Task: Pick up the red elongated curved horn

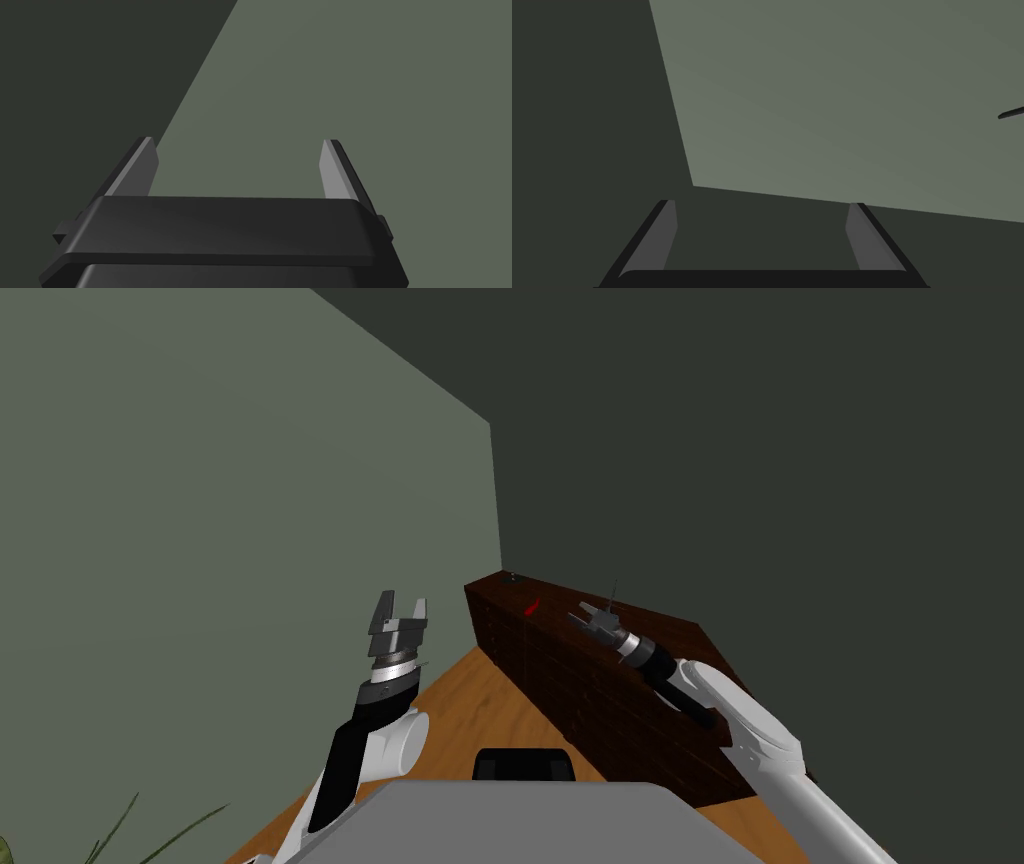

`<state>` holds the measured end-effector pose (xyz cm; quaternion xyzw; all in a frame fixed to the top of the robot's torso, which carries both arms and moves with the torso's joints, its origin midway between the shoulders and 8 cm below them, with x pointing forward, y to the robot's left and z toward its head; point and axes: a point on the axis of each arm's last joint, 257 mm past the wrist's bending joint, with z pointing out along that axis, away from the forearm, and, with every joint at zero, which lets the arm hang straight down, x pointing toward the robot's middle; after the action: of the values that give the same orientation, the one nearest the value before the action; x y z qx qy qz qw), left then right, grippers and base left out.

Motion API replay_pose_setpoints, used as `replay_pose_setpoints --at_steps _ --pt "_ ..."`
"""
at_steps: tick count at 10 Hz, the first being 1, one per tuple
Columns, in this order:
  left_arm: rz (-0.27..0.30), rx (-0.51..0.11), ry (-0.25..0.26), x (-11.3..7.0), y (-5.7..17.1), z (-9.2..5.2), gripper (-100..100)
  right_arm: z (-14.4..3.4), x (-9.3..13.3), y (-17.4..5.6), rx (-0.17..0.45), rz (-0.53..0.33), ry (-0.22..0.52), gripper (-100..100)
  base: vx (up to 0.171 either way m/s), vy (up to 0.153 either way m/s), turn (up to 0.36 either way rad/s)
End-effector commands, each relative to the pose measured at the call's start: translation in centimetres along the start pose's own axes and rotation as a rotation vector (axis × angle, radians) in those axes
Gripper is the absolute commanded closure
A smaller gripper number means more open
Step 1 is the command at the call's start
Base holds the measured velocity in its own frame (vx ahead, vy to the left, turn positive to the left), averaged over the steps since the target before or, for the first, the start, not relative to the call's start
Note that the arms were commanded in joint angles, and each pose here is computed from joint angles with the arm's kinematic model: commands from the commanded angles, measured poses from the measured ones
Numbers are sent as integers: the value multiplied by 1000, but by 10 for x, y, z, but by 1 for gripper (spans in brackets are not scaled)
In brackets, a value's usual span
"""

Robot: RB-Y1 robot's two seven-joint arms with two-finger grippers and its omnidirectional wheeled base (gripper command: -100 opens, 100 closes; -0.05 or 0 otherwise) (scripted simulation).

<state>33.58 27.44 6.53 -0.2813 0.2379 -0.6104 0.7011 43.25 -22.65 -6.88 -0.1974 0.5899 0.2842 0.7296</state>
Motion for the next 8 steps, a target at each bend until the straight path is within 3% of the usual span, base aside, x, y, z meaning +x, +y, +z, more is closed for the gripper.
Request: replay_pose_setpoints --at_steps 1,2,8 --pt "0 0 0 0 0 0 0 1 9 -4 -11 -53 42 -100 -49 -53 118" --pt "0 0 0 0 0 0 0 1 11 -4 -10 -65 51 -100 -20 -23 -32" --pt "0 0 0 0 0 0 0 -2 36 -36 -67 -287 236 -100 -30 -30 171"
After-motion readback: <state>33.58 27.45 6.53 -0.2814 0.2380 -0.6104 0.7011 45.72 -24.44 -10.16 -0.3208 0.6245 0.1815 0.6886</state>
